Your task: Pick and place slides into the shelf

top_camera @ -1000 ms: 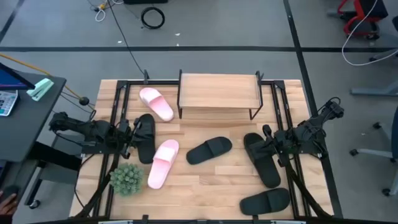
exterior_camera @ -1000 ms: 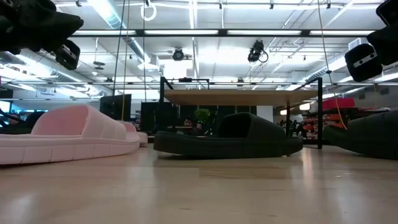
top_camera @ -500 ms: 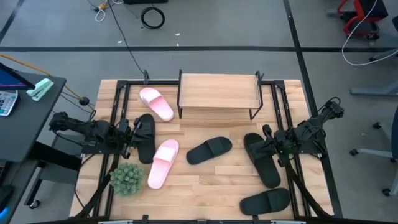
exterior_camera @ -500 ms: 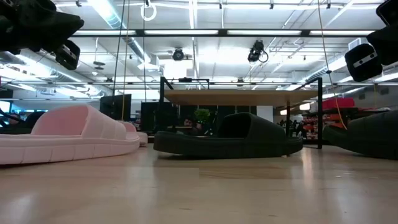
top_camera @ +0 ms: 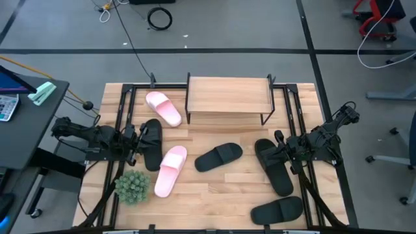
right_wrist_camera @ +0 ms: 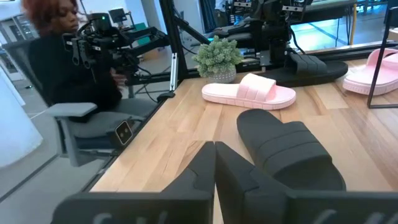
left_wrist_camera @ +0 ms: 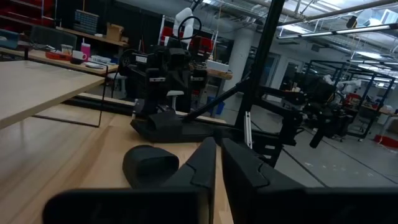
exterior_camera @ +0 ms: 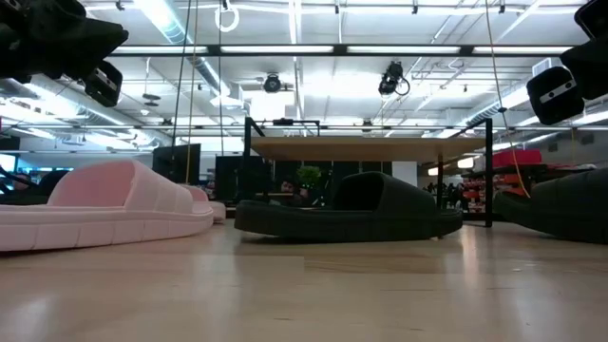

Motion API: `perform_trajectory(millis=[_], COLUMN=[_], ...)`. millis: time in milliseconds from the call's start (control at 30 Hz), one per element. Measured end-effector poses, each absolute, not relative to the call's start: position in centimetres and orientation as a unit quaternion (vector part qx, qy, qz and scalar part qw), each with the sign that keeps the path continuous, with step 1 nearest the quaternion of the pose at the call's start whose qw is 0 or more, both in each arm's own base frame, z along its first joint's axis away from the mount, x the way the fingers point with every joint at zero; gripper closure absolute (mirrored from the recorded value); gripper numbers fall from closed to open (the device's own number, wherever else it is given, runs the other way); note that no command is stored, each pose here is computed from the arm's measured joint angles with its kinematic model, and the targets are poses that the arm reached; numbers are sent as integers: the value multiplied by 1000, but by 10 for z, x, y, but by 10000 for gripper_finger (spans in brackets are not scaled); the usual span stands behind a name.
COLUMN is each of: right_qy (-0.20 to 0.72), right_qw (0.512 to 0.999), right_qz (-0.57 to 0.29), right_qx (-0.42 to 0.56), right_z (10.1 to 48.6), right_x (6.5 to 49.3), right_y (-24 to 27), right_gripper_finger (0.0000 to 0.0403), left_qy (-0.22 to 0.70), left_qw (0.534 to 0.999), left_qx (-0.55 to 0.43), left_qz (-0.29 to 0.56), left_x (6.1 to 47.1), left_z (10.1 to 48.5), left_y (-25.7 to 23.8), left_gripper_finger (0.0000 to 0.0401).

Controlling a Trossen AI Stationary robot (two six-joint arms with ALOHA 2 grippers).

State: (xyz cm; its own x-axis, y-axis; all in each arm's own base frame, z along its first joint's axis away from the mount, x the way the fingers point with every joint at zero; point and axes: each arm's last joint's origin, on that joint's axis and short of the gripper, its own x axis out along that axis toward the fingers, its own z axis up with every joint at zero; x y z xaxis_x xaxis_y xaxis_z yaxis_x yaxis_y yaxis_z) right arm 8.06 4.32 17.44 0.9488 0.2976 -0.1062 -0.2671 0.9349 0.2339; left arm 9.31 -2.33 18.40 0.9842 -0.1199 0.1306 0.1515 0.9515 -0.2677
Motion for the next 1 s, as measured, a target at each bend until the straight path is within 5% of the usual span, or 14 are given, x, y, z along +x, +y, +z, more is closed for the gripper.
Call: perform_trajectory(millis=[1000], right_qy=[70], right_qw=[981], right_qz=[144], right_qx=[109], right_z=[174], right_x=[81], right_y=[43], right_gripper_finger=[389], left_qy=[-57], left_qw=[986], left_qx=[-140], left_qz=[-68], left_x=[93], left_z=[184], left_y=[-23], left_gripper_finger=[372])
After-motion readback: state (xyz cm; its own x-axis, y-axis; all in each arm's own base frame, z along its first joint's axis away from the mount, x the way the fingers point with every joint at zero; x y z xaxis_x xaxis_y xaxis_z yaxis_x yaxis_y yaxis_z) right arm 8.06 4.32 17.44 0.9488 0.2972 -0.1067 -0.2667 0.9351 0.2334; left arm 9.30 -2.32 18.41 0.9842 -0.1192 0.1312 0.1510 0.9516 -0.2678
